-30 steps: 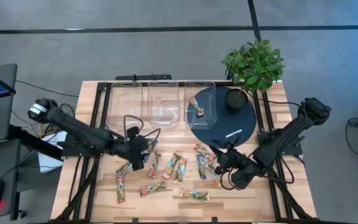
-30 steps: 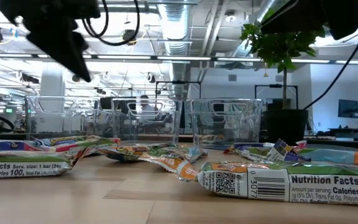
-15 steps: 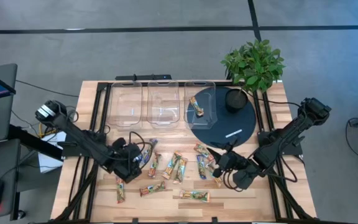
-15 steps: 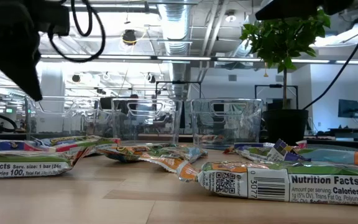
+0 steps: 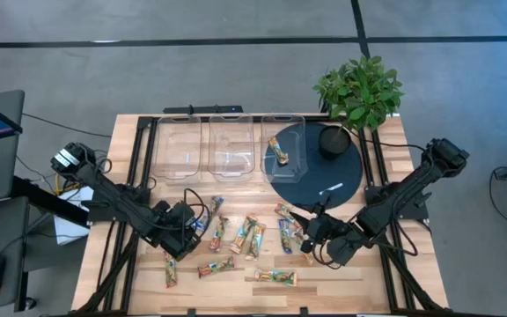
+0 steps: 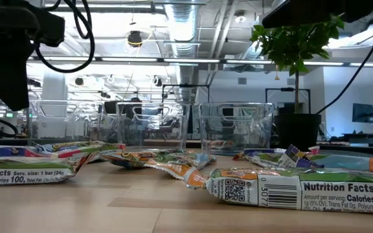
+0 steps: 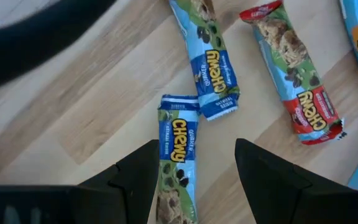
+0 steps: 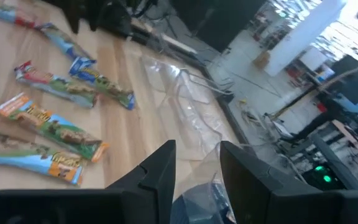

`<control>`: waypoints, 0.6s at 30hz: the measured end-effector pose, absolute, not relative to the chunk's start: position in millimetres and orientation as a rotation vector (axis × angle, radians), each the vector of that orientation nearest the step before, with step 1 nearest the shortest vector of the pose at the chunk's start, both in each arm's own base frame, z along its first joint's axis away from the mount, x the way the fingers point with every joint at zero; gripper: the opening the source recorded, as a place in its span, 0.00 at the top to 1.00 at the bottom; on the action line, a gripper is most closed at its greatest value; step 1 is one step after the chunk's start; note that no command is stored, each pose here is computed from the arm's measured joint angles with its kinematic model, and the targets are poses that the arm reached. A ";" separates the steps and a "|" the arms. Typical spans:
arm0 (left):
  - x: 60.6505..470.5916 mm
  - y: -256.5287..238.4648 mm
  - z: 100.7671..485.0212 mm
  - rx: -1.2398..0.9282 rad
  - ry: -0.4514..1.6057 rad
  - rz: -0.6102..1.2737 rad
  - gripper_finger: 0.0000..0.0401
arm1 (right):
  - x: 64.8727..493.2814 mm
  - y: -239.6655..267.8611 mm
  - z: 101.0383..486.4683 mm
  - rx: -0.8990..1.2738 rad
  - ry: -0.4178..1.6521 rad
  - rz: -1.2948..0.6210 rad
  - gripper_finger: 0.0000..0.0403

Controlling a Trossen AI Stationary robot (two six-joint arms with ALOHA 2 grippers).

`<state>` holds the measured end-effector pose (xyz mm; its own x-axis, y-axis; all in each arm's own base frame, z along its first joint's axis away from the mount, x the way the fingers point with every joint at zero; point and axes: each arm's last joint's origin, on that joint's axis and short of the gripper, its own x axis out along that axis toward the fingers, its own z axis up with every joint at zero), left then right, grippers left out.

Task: Pick and place Granola Bars by type
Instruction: Put the left blue chocolate chip into the left transparent bin

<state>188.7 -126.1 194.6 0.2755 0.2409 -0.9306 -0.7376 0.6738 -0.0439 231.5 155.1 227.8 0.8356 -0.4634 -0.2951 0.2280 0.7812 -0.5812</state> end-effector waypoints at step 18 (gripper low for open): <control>198.5 -135.2 148.7 -0.374 1.362 0.744 0.49 | 231.4 160.9 217.3 -0.637 0.313 -0.168 0.71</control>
